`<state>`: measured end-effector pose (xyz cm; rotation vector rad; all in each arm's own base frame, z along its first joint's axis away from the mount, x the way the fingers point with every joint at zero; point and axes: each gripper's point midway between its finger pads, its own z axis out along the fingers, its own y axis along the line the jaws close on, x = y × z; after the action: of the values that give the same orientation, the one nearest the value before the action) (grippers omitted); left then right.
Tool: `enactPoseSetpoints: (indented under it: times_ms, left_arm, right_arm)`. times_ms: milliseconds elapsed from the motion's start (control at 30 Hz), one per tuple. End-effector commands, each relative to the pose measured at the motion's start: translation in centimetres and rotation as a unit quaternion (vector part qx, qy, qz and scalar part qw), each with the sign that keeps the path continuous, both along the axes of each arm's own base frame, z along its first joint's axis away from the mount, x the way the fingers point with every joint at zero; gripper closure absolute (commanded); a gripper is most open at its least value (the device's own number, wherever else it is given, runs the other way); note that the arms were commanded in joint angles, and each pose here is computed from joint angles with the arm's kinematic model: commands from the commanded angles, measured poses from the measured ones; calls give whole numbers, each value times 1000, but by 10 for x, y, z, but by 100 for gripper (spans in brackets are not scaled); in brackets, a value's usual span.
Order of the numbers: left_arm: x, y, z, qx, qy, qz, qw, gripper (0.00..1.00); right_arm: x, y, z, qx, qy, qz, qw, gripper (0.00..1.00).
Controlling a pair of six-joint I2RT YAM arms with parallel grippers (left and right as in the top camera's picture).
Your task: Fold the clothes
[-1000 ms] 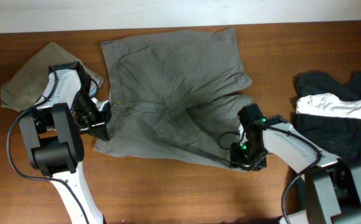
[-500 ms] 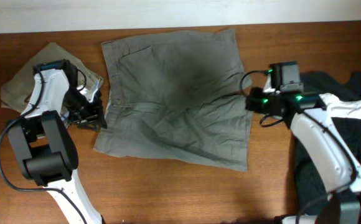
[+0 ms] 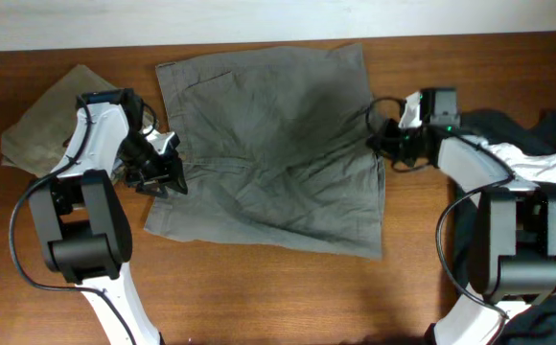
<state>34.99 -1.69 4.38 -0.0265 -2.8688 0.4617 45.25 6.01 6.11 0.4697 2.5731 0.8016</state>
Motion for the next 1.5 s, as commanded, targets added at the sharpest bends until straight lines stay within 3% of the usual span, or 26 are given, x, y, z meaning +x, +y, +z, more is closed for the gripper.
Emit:
enactPoseSetpoints:
  times_ms: [0, 33, 67, 233, 367, 467, 533, 633, 800, 900, 1000, 1067, 1100, 1133, 1333, 1467]
  left_arm:
    - [4, 0, 7, -6, -21, -9, 1000, 53]
    - [6, 0, 7, -4, -24, -9, 1000, 53]
    - [6, 1, 6, -2, -24, -9, 1000, 53]
    - [5, 1, 7, -2, -21, -10, 1000, 53]
    - [3, 1, 7, -3, -19, -13, 1000, 53]
    - [7, 1, 6, -3, -27, -15, 1000, 53]
    - [6, 1, 6, -3, -27, -15, 1000, 53]
    - [5, 4, 6, 5, -25, -19, 1000, 53]
    - [6, 5, 5, 9, -27, -20, 999, 53]
    - [9, 6, 4, 10, -32, -20, 999, 53]
    - [9, 6, 4, 11, -33, -24, 999, 53]
    - [9, 6, 4, 11, -33, -24, 999, 53]
    - [8, 6, 4, 11, -33, -24, 999, 53]
    - [8, 6, 4, 11, -32, -24, 999, 53]
    - [2, 0, 7, -6, -21, -27, 999, 53]
    - [10, -10, -24, 11, -59, -66, 996, 49]
  right_arm:
    - [34, -10, 70, -16, -85, -14, 996, 38]
    - [35, -15, 68, -29, -82, -24, 996, 31]
    - [29, -22, 58, -43, -59, -34, 997, 31]
    - [-10, -17, 4, -74, 33, 21, 996, 47]
    - [-26, -13, -39, -79, 92, 46, 992, 48]
    - [-21, 8, -39, -79, 51, 115, 989, 48]
    - [-24, 24, -39, -74, 50, 135, 987, 76]
    - [-31, 29, -29, -60, 60, 138, 987, 96]
    - [-25, 19, 62, 13, 62, 94, 994, 96]
    - [3, 7, 82, -4, 20, 54, 998, 95]
    - [28, -21, 67, -64, 11, -24, 998, 92]
    - [40, -22, 56, -68, 2, -25, 997, 73]
    - [43, -24, 52, -73, 0, -23, 997, 41]
    - [40, -29, 50, -84, -1, -8, 996, 34]
    - [-46, -54, 77, -101, 81, 61, 990, 32]
    - [-112, -38, 79, -81, 196, 86, 973, 31]
